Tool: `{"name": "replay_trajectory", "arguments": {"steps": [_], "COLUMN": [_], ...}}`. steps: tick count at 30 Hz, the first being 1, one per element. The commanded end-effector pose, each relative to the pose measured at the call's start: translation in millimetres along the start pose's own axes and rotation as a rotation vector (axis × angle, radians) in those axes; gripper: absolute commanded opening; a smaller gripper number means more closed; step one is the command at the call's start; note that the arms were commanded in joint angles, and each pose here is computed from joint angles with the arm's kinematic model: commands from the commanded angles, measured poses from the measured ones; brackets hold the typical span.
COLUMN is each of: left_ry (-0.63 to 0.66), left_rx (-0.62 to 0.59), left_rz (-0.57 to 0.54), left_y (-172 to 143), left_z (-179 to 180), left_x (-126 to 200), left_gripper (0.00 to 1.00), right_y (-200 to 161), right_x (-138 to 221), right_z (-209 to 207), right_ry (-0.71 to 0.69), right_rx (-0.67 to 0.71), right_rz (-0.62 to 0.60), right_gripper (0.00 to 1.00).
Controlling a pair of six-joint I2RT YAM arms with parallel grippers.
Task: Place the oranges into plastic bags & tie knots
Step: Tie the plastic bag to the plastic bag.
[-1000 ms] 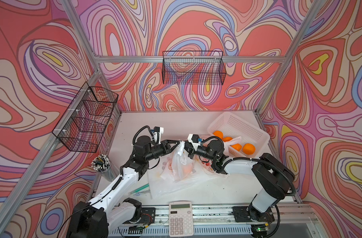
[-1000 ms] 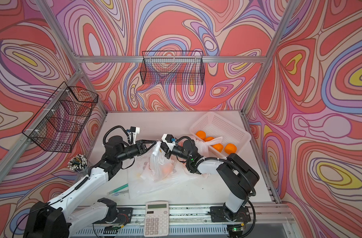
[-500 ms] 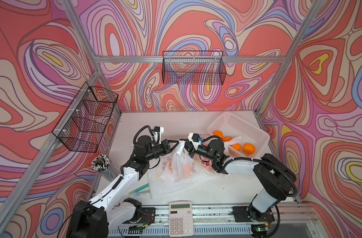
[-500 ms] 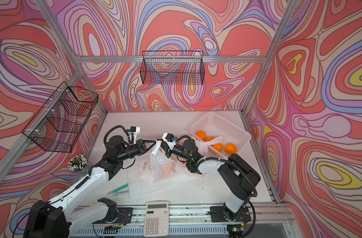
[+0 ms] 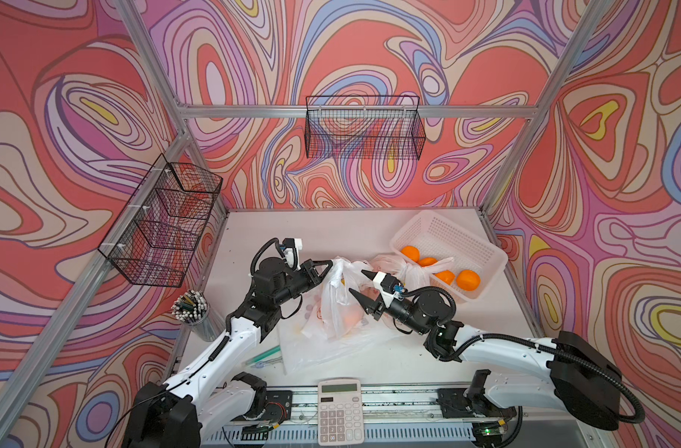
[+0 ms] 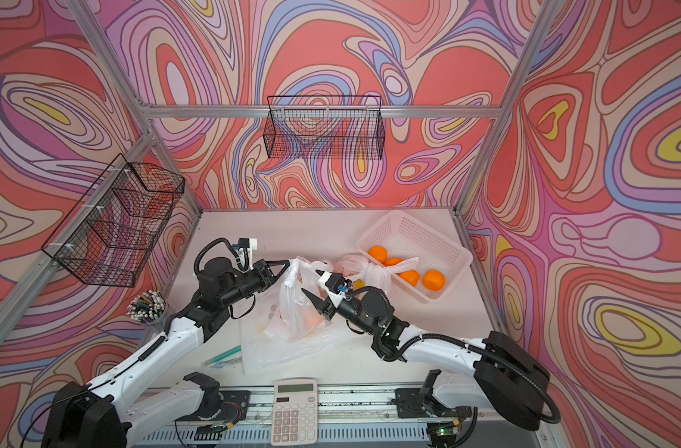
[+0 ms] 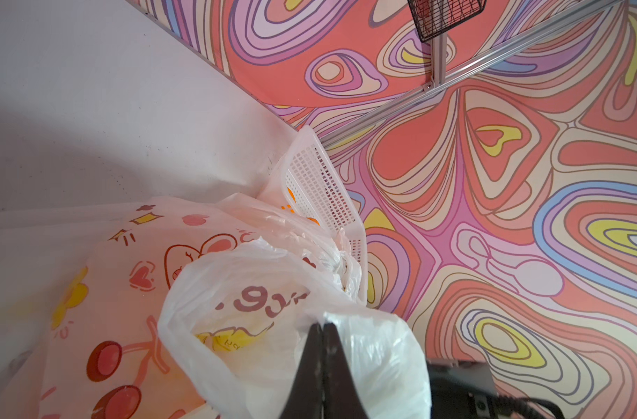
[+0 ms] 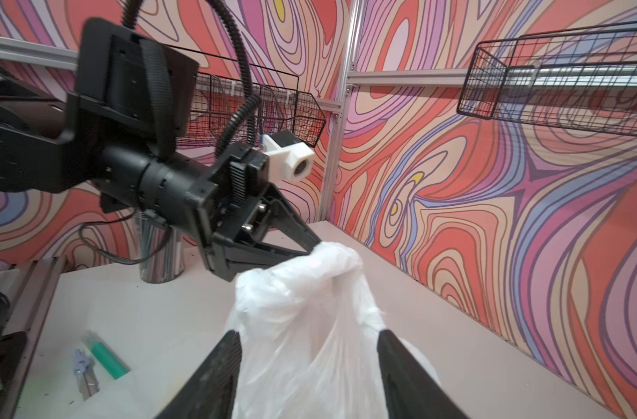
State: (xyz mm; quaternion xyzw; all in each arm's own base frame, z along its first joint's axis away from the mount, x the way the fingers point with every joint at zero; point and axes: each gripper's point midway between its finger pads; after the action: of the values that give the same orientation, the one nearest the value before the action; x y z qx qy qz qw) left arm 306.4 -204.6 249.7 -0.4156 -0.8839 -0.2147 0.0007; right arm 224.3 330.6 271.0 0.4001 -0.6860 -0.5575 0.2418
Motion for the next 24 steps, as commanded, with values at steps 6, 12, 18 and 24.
{"name": "replay_trajectory", "arguments": {"steps": [6,12,18,24], "left_ry": [-0.008,-0.010,-0.005,0.000], "left_rx": [-0.012,-0.017,-0.028,-0.039], "left_rz": [-0.026,-0.026,-0.031,-0.032], "left_y": [1.4,0.2,0.8,0.9], "left_z": [-8.0,-9.1,-9.1,-9.7], "left_x": [-1.5,-0.2,0.6,1.6], "left_gripper": [0.00,0.00,0.00,0.00], "right_y": [1.1,-3.9,-10.1,-16.0], "right_x": [-7.8,-26.1,-37.9,-44.5], "right_z": [8.2,7.8,5.5,3.3], "right_ry": [-0.163,-0.198,-0.233,-0.262], "right_rx": [0.067,0.092,0.101,0.110], "right_rz": [-0.021,-0.030,-0.023,-0.012], "right_gripper": [0.66,0.66,0.59,0.46]}}
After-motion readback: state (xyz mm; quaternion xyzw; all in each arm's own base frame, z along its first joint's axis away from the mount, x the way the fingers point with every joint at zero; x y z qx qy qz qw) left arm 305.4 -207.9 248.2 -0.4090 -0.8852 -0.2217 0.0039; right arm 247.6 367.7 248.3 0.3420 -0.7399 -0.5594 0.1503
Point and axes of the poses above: each gripper's point midway between its finger pads, its own x axis back along the fingers, its own z axis along the line the jaws close on, y = z × x, and after that the axes turned 5 degrees about x, right-handed
